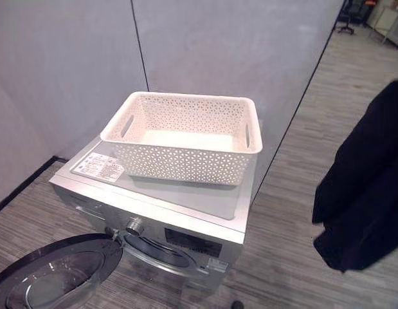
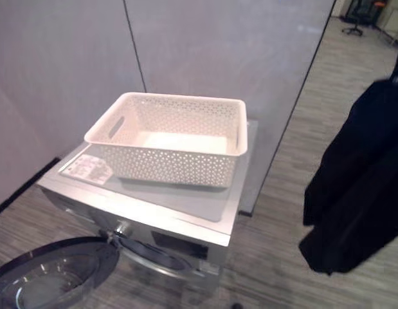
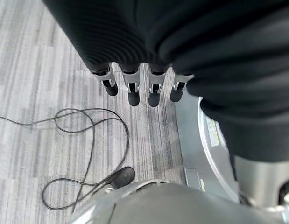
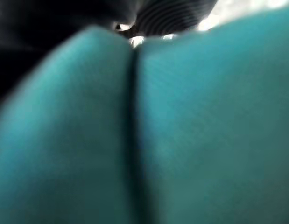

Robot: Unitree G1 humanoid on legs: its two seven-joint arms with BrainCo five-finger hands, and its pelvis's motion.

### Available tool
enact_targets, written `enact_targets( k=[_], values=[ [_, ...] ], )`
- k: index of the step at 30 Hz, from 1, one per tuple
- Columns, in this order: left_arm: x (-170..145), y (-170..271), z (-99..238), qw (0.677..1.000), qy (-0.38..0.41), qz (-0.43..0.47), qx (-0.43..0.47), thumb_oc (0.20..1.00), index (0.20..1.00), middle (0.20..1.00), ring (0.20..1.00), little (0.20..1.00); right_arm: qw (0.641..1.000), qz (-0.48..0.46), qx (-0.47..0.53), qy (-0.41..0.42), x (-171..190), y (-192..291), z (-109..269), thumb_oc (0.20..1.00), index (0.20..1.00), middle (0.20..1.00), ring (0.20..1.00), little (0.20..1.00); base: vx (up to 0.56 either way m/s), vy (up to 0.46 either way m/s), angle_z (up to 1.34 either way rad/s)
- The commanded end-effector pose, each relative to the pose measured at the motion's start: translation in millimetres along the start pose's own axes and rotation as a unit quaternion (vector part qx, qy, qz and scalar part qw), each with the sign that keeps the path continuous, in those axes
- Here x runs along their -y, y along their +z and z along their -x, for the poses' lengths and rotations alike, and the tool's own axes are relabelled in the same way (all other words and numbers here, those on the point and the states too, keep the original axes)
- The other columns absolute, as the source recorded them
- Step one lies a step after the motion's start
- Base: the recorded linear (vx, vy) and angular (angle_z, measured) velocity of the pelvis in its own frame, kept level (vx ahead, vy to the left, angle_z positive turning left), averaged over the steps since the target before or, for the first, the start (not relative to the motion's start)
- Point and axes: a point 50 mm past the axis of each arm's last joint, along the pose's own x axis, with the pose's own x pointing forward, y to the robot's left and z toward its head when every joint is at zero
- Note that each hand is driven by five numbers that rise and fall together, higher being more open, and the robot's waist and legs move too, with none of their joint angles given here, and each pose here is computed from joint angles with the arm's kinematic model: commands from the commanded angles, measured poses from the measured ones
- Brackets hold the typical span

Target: Grab the laundry basket,head to the washer,open it,put in the laundry and shut it.

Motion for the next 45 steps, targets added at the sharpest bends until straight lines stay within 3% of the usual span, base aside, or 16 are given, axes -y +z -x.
enact_targets(
  k=[1, 4, 9, 12, 22, 30, 37, 41, 45],
  values=[
    [-16.2, 12.2, -4.5, 0.999, 0.015, -0.044, 0.006, 1.000, 1.000, 1.000, 1.000, 1.000, 0.999, -0.026, 0.020, -0.043, 5.5, 12.0, -3.6, 0.200, 0.200, 0.200, 0.200, 0.200, 0.01, -0.024, 0.10],
    [-18.0, 16.4, -5.4, 0.999, 0.022, -0.035, 0.007, 1.000, 1.000, 1.000, 1.000, 1.000, 0.999, -0.001, -0.038, 0.023, -14.6, -28.3, 59.3, 0.200, 0.200, 0.200, 0.200, 0.200, 0.00, -0.028, -0.05],
    [-15.5, 19.0, -5.6, 0.999, 0.017, -0.039, 0.012, 1.000, 1.000, 1.000, 1.000, 1.000, 0.993, 0.031, -0.086, 0.074, -19.1, -55.1, 109.0, 0.200, 0.200, 0.200, 0.200, 0.200, 0.00, -0.027, 0.01],
    [-11.9, 20.4, -5.7, 0.999, 0.014, -0.038, 0.010, 1.000, 1.000, 1.000, 1.000, 1.000, 0.981, 0.005, -0.149, 0.125, -33.6, -68.0, 162.7, 0.200, 0.200, 0.200, 0.200, 0.200, 0.01, -0.042, 0.04],
    [-12.2, 27.2, -6.7, 0.999, 0.023, -0.033, 0.014, 1.000, 1.000, 1.000, 1.000, 1.000, 0.937, -0.085, -0.282, 0.190, -61.1, -73.1, 250.7, 0.200, 0.200, 0.200, 0.200, 0.200, 0.00, 0.000, 0.00],
    [-5.6, 44.6, -7.7, 0.996, 0.011, -0.072, 0.048, 1.000, 1.000, 1.000, 1.000, 1.000, 0.903, -0.144, -0.351, 0.202, -71.7, -71.1, 285.2, 0.200, 0.200, 0.200, 0.200, 0.200, -0.03, 0.050, 0.02],
    [-2.8, 65.8, -7.8, 0.990, 0.007, -0.107, 0.095, 1.000, 1.000, 1.000, 1.000, 1.000, 0.895, -0.178, -0.342, 0.223, -92.9, -52.0, 286.9, 0.200, 0.200, 0.200, 0.200, 0.200, -0.11, 0.118, -0.01],
    [-20.4, 78.3, -8.8, 0.988, 0.035, -0.099, 0.114, 1.000, 1.000, 1.000, 1.000, 1.000, 0.882, -0.230, -0.325, 0.254, -119.4, -28.4, 284.3, 0.200, 0.200, 0.200, 0.200, 0.200, -0.25, 0.145, -0.43],
    [-28.4, 57.5, -8.6, 0.993, 0.046, -0.074, 0.084, 1.000, 1.000, 1.000, 1.000, 1.000, 0.867, -0.244, -0.320, 0.294, -128.8, -20.3, 292.7, 0.200, 0.200, 0.200, 0.200, 0.200, -0.14, 0.094, -0.68]
  ],
)
